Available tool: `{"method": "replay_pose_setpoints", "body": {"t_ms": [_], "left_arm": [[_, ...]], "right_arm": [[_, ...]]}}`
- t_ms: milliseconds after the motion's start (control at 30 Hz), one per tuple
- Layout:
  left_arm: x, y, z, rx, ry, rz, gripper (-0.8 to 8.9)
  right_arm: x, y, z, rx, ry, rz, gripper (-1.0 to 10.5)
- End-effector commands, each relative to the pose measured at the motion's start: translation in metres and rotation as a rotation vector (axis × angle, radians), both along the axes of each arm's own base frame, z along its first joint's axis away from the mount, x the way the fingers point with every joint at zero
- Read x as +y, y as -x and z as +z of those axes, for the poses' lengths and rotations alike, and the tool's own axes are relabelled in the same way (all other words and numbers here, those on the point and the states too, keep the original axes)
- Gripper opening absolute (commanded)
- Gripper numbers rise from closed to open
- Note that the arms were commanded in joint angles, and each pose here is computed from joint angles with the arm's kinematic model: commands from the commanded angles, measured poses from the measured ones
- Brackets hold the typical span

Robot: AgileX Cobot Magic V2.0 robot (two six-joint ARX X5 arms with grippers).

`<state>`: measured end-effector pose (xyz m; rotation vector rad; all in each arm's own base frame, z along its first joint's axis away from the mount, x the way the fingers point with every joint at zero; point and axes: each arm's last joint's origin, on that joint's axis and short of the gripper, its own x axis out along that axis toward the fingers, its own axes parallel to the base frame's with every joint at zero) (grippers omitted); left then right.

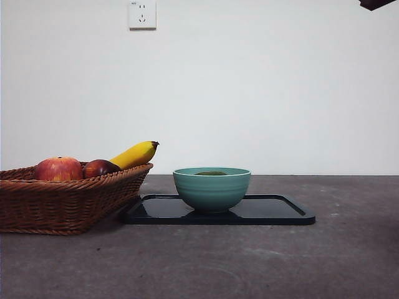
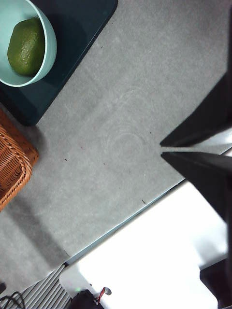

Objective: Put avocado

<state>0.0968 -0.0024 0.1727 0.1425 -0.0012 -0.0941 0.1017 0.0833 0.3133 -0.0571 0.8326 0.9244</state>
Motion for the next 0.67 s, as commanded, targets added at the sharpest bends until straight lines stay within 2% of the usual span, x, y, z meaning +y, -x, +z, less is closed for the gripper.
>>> {"method": "replay_pose_setpoints", "body": {"t_ms": [33, 333, 667], "left_arm": [[0.000, -0.001, -0.009, 0.025, 0.005, 0.009, 0.08], [0.001, 0.001, -0.024, 0.172, 0.004, 0.033, 0.08], [0.001, 0.001, -0.024, 0.173, 0.004, 0.033, 0.08]], "right_arm": [[0.002, -0.001, 0.002, -0.002, -0.011, 0.004, 0.1], [0.002, -0.001, 0.002, -0.002, -0.012, 0.004, 0.1], [0.002, -0.001, 0.002, -0.003, -0.012, 0.004, 0.1]]}}
